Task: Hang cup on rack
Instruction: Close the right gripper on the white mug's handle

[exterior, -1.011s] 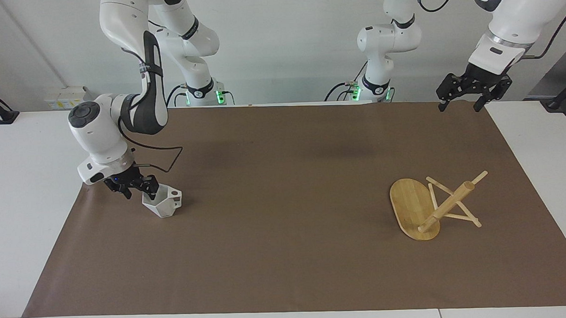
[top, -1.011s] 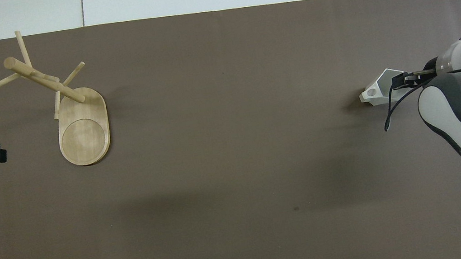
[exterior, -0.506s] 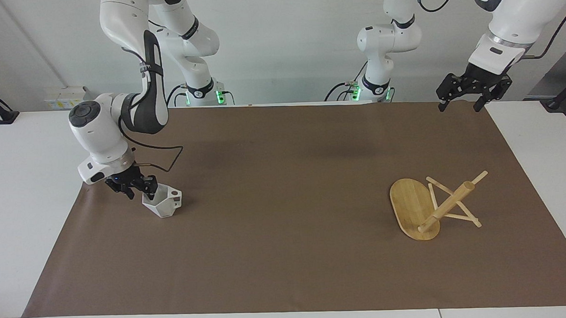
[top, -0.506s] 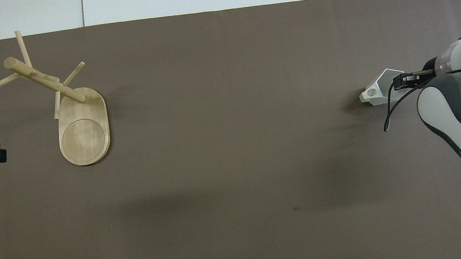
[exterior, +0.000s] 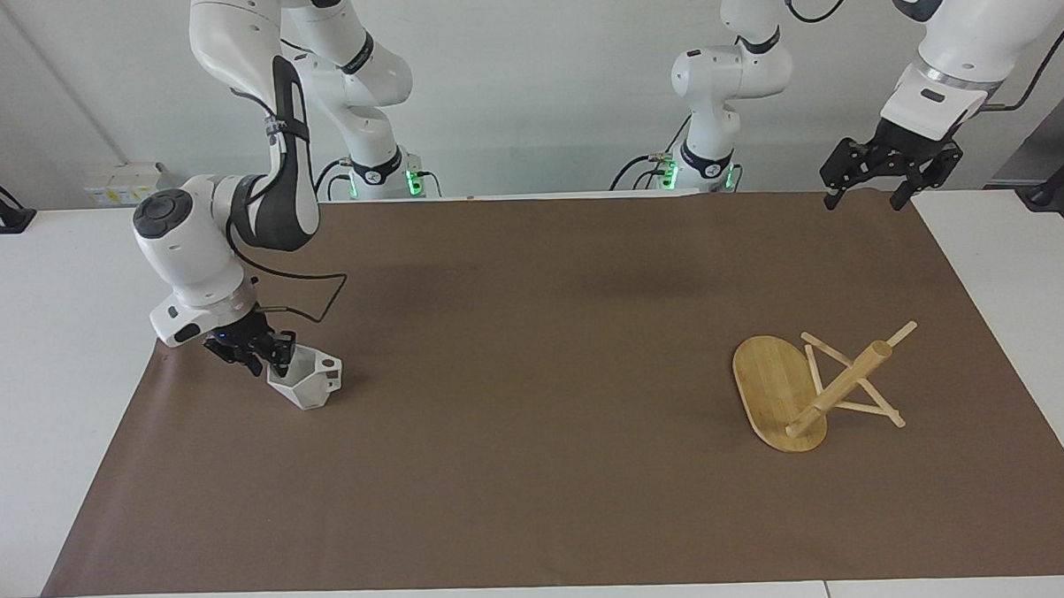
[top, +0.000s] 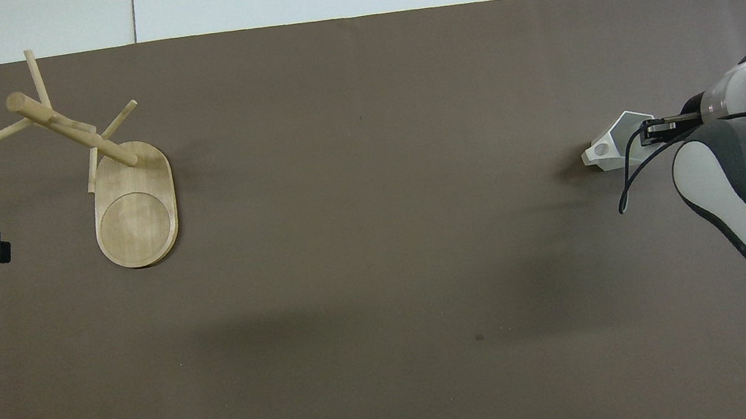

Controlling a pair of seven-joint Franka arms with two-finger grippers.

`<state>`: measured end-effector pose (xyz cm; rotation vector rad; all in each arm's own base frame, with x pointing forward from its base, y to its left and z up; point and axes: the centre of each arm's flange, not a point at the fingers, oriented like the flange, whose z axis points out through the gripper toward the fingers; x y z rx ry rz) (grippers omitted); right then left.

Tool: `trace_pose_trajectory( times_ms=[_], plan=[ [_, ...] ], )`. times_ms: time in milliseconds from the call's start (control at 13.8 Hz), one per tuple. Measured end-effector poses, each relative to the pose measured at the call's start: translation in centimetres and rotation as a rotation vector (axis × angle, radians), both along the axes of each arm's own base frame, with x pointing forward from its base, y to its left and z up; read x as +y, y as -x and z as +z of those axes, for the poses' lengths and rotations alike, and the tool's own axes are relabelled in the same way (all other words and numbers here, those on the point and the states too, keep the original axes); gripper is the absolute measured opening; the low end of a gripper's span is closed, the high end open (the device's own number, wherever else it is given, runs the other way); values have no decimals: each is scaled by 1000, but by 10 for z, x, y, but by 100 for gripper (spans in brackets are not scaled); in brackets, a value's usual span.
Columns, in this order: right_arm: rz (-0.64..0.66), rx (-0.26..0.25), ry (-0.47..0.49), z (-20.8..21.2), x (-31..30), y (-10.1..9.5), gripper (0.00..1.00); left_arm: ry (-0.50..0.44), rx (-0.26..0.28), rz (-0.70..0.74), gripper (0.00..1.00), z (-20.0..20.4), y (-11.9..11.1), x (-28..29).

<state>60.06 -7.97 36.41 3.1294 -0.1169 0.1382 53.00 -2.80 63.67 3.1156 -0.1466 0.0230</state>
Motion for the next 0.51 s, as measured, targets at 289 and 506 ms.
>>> trace_pose_trajectory(
  times_ms=[289,506],
  plan=[
    [0,0,0,0,0,0,17,0,0,0,100,0,0,0],
    [0,0,0,0,0,0,10,0,0,0,100,0,0,0]
  ],
)
